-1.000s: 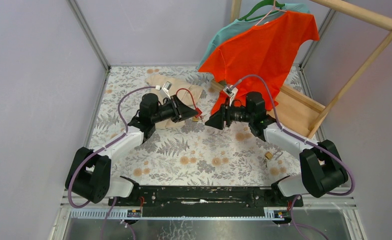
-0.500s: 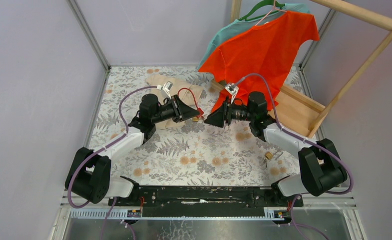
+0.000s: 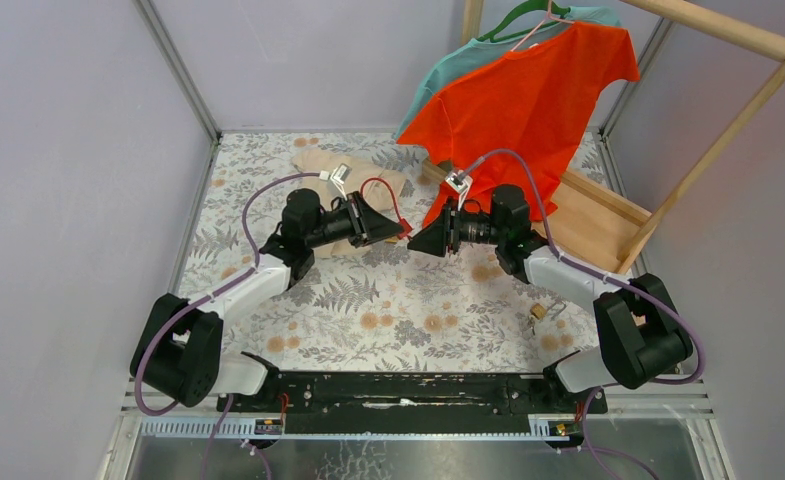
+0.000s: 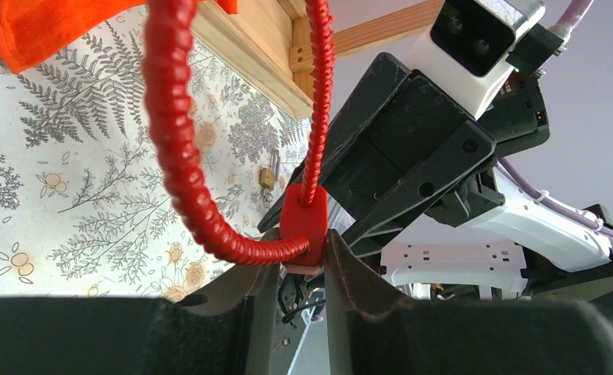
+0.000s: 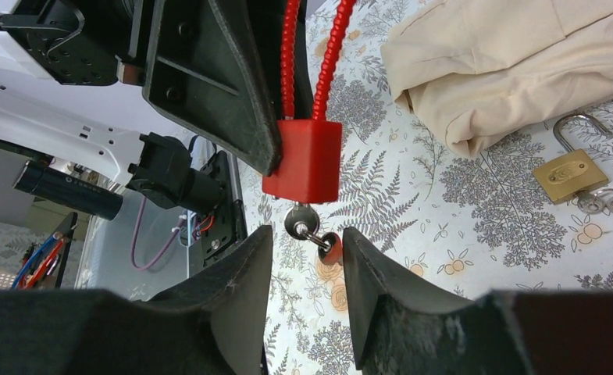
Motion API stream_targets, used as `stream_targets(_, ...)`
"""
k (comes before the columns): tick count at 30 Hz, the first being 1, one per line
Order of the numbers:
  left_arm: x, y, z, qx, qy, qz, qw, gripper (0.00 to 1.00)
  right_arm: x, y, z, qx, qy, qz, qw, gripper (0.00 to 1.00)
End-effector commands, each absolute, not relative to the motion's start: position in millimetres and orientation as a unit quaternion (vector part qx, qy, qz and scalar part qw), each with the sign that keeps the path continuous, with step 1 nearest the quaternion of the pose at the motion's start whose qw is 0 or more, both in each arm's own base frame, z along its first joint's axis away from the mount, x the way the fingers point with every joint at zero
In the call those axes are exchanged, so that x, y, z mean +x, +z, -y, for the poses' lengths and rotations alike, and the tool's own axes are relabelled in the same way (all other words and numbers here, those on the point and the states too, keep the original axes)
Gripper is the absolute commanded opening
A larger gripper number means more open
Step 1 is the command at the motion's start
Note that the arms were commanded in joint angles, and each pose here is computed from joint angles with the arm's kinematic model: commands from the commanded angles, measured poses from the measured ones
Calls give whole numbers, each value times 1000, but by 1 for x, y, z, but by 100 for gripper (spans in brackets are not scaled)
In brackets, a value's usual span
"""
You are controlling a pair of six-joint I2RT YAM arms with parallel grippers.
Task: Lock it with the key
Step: Lock the lock.
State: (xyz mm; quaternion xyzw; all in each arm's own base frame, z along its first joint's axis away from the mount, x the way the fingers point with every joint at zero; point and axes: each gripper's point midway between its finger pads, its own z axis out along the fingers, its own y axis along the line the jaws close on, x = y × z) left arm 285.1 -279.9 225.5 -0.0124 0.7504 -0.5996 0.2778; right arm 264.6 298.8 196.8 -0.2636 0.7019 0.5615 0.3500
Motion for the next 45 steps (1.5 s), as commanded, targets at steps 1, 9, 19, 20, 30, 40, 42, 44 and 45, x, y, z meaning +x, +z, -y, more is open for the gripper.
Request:
stream_targets(1, 284, 241, 285, 11, -617, -730, 295, 0, 268, 216, -306, -286, 563, -677, 377, 44)
stream_targets(9, 282, 239, 288, 14, -617, -731, 291, 0, 270, 216, -306, -283, 559, -679, 382, 44)
stream_targets(19, 281, 239, 288, 15, -617, -731, 292, 0, 272, 219, -304, -285, 554, -678, 390, 34)
stream_targets(20, 281, 238, 288, 14, -616, -731, 292, 0, 272, 219, -304, -285, 554, -679, 389, 34)
stream_targets(30, 281, 237, 288, 15, -616, -732, 291, 0, 272, 221, -305, -282, 554, -679, 391, 34)
stream_targets(40, 281, 237, 288, 16, -614, -732, 295, 0, 271, 225, -305, -280, 559, -676, 390, 39)
stream_targets(42, 281, 237, 288, 16, -614, -732, 294, 0, 271, 225, -305, -279, 560, -676, 391, 39)
stream_targets(44, 281, 237, 288, 17, -614, -731, 296, 0, 271, 225, -305, -278, 559, -676, 391, 39)
stream_targets(45, 281, 237, 288, 17, -614, -731, 295, 0, 271, 225, -305, -277, 560, -676, 391, 39)
